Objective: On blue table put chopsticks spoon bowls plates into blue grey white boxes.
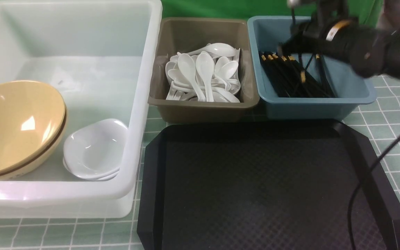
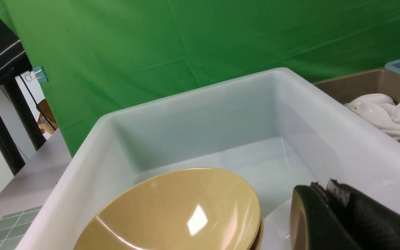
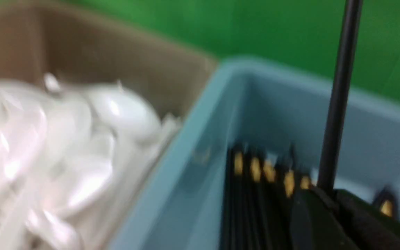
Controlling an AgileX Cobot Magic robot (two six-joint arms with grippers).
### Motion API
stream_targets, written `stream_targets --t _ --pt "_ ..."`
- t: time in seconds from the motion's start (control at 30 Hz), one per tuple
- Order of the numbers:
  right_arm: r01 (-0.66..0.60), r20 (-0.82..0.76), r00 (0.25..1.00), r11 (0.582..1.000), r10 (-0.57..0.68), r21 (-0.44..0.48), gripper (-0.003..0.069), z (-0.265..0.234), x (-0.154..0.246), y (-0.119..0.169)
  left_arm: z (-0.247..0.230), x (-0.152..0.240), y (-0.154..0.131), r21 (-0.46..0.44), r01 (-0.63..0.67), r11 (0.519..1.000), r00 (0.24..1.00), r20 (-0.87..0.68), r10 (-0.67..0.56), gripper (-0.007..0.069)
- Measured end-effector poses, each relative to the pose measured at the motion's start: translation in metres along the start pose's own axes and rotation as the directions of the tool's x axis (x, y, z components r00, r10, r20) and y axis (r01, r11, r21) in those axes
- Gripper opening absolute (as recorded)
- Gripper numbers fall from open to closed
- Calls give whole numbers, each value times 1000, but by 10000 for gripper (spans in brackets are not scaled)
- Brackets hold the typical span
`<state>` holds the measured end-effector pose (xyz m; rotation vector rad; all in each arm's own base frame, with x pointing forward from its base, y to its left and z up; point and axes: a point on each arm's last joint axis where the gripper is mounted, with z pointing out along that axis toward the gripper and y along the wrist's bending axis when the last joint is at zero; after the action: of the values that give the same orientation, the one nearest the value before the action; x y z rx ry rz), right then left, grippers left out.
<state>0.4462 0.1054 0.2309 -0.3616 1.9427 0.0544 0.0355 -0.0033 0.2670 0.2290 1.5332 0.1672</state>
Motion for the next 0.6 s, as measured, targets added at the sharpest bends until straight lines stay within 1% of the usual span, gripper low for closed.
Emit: stream_targets --t 0.1,0.13,0.2,0.23,0.27,0.3,0.33,0.37,0.43,0.5,0.53,0.57,0.6 --pt "-11 -89 996 1000 10 -11 134 11 21 1 0 0 0 1 0 1000 1000 -2 0 3" --pt "-12 -96 995 1000 11 -12 134 12 22 1 0 0 0 1 0 1000 1000 -2 0 3" --pt "-26 -159 987 999 22 -21 232 12 29 2 0 0 0 2 0 1000 1000 -5 0 3" --pt "-26 -161 987 999 22 -22 238 11 29 2 0 0 0 2 0 1000 1000 -5 0 3" --pt "-25 -171 985 999 20 -25 275 7 25 2 0 0 0 1 0 1000 1000 -3 0 3" --pt "-22 -170 985 999 17 -26 295 4 21 1 0 0 0 -1 0 1000 1000 2 0 3" --pt "-19 -168 986 999 14 -27 298 2 19 1 0 0 0 -1 0 1000 1000 2 0 3" --pt "-1 -149 989 1000 -4 -29 316 -11 5 -1 0 -1 1 -6 -4 1000 1000 13 4 3" --pt "20 -123 992 999 -23 -29 317 -24 -9 -3 0 -2 1 -8 -5 1000 1000 18 5 3" --pt "76 -59 995 997 -78 -26 298 -62 -45 -8 0 -2 1 -10 -6 1000 1000 20 6 3" --pt "84 -50 995 996 -85 -26 292 -70 -51 -8 0 -2 1 -10 -6 1000 1000 20 6 3" --pt "107 -18 994 994 -107 -24 254 -107 -75 -11 0 -1 1 -8 -6 1000 1000 16 6 3" --pt "113 -3 994 993 -113 -23 232 -128 -86 -13 0 -1 1 -7 -6 1000 1000 14 6 3"
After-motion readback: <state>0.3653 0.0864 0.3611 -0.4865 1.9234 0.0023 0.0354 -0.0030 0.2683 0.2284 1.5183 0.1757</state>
